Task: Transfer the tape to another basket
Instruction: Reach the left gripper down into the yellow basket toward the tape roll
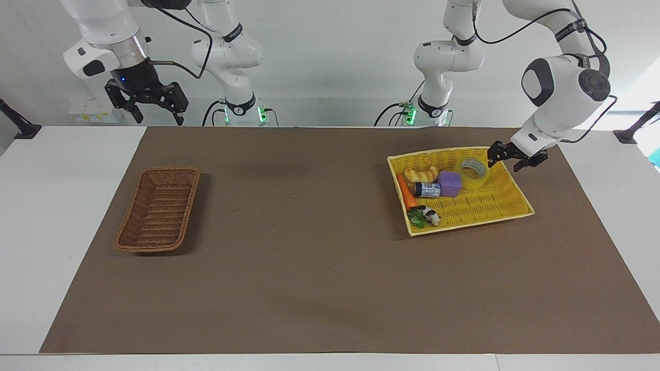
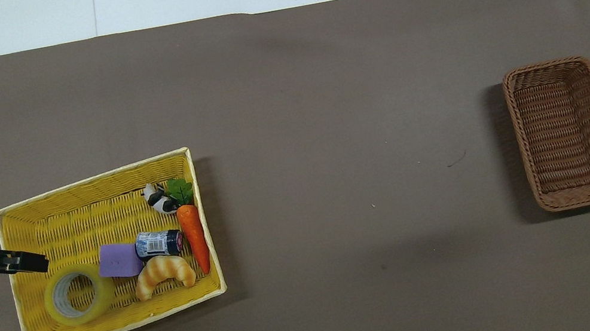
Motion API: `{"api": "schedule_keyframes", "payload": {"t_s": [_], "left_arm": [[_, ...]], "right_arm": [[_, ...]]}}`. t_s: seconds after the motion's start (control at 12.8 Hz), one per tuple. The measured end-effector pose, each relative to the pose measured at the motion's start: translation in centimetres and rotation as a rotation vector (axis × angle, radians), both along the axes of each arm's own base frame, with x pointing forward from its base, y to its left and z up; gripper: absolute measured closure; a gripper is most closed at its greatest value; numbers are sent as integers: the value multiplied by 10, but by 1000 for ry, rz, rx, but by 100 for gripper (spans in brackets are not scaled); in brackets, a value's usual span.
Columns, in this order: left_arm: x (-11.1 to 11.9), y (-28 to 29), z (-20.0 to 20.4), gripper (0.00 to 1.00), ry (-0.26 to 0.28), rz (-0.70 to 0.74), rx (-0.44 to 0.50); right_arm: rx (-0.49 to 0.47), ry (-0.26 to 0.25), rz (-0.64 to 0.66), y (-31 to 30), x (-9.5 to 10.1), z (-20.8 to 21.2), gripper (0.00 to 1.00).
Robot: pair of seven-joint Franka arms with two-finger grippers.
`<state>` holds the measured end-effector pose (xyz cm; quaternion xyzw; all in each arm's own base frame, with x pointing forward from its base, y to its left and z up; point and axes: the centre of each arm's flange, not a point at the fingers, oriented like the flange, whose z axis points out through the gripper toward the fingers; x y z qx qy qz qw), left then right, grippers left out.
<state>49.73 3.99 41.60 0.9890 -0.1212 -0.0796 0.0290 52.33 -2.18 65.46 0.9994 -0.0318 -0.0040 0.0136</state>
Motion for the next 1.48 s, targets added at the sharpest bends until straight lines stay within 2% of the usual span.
{"api": "schedule_keyframes", "payload": {"t_s": [0.23,0.55,0.94,1.48], "left_arm": [[-16,-13,-62,24,-10,-37,3],[-24,-21,-94,28,-6,-67,4],[-26,-19,-98,26,-7,-97,-1],[-30,11,-93,24,51,-218,-4]], "right_arm": [[0,0,0,0,0,0,0],[0,0,0,0,0,0,0],[0,0,0,0,0,0,0],[0,0,0,0,0,0,0]]}}
